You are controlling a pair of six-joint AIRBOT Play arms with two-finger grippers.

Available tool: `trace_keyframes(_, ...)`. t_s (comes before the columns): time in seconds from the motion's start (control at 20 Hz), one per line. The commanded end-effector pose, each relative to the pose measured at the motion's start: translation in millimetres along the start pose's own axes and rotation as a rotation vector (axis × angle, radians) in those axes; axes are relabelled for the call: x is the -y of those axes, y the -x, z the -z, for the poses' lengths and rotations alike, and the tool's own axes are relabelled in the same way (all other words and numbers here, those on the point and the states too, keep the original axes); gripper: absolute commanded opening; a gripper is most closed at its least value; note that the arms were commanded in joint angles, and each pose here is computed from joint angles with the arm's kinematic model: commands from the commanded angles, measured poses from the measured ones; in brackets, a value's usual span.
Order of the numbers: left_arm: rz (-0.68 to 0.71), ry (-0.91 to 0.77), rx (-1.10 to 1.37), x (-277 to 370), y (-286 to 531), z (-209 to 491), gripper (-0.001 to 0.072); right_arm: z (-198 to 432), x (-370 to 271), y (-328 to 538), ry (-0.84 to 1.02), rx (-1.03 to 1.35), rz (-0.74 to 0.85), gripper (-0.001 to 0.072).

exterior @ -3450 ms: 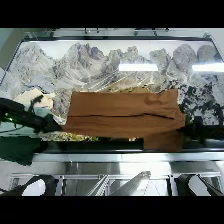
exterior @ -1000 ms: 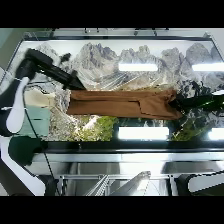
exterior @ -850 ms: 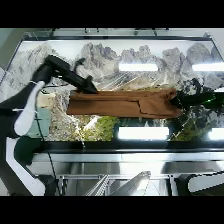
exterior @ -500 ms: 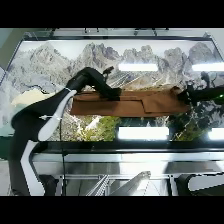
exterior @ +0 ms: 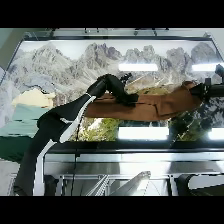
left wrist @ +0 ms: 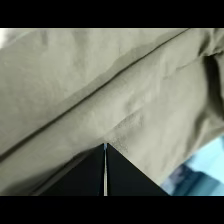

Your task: Fold the shirts.

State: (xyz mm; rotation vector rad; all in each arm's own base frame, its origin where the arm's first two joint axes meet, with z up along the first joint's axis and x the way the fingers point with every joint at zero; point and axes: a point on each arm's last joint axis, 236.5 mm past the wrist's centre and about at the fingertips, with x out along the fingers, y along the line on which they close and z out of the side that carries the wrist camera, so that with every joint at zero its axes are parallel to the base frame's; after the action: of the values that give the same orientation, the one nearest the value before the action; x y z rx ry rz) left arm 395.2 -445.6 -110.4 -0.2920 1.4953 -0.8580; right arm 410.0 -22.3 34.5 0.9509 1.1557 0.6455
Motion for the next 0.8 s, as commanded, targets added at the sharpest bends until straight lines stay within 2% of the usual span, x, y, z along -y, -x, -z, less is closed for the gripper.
trace_keyframes(0.0,0.197,0.000,0.048,47,25,-17,0.0025,4,-57,4,0.040,-0.016,-0.207,0.0017)
trace_keyframes(0.2,0.250,-0.193,0.123,82,164,-21,0.0025,18,-149,-35,0.233,-0.043,-0.303,0.0017)
trace_keyframes(0.45,0.162,-0.181,0.220,50,312,25,0.0025,52,-227,-178,0.386,-0.058,-0.241,0.0017)
trace_keyframes(0.55,0.149,-0.132,0.236,31,338,50,0.0026,75,-232,-254,0.387,-0.061,-0.199,0.0017)
trace_keyframes(0.7,0.141,-0.075,0.250,3,341,83,0.0025,117,-198,-367,0.361,-0.067,-0.086,0.0019)
trace_keyframes(0.75,0.140,-0.049,0.256,-6,335,92,0.0026,130,-183,-395,0.356,-0.081,-0.055,0.0085)
